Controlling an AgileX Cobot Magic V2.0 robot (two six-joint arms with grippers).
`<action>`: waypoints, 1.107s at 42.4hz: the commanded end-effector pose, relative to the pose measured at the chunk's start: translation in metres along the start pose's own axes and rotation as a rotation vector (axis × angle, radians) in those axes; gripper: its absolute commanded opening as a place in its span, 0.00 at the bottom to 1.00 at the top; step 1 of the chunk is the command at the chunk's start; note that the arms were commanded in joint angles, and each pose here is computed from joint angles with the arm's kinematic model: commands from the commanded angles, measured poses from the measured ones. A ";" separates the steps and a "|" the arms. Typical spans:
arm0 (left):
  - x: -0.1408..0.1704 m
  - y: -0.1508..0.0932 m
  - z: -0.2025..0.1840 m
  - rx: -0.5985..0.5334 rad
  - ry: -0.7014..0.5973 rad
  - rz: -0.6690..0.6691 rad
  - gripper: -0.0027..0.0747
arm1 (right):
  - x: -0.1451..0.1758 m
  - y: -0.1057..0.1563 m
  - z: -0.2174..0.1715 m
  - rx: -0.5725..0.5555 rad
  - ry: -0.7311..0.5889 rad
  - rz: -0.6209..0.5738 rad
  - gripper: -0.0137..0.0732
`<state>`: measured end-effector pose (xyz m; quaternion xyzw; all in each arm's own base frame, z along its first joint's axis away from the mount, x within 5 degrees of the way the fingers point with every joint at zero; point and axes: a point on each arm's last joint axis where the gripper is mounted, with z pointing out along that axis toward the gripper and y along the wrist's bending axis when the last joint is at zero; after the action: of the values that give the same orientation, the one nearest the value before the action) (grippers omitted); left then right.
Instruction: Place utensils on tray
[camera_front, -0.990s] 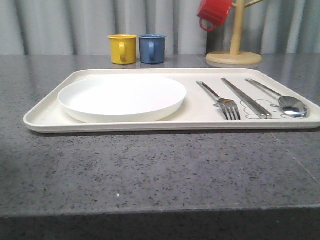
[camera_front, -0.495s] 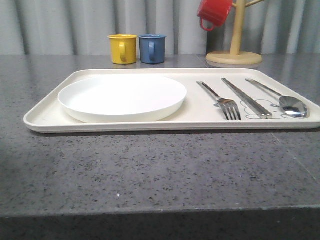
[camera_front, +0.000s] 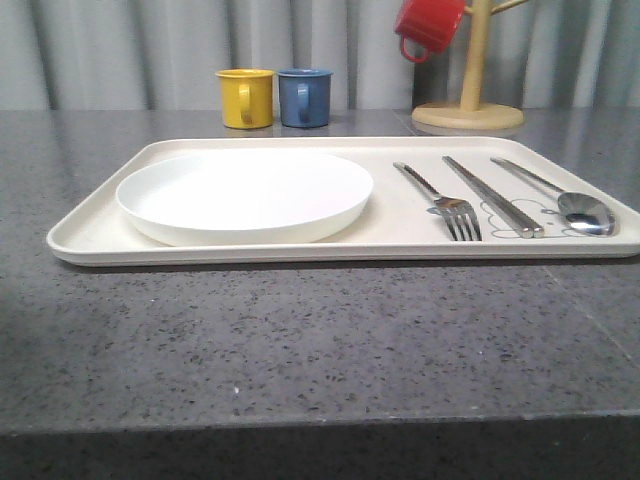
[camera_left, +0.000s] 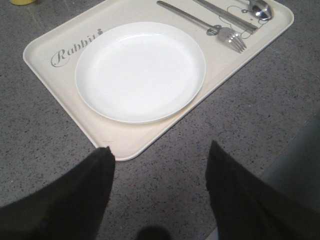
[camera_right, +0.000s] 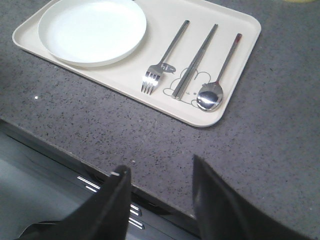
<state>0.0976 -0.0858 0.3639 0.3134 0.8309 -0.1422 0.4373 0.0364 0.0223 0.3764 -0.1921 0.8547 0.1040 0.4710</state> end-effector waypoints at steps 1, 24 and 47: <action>-0.014 -0.003 -0.005 0.030 -0.110 -0.018 0.56 | -0.010 0.000 -0.003 0.000 -0.079 -0.002 0.54; -0.014 -0.003 -0.005 0.034 -0.112 -0.022 0.12 | -0.008 0.000 -0.003 -0.004 -0.056 -0.002 0.15; -0.014 -0.003 -0.005 0.031 -0.115 0.028 0.01 | -0.008 0.000 -0.003 -0.004 -0.053 -0.002 0.08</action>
<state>0.0973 -0.0874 0.3651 0.3270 0.8215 -0.1449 0.4442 0.0355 0.0222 0.3751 -0.1935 0.8585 0.1034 0.4635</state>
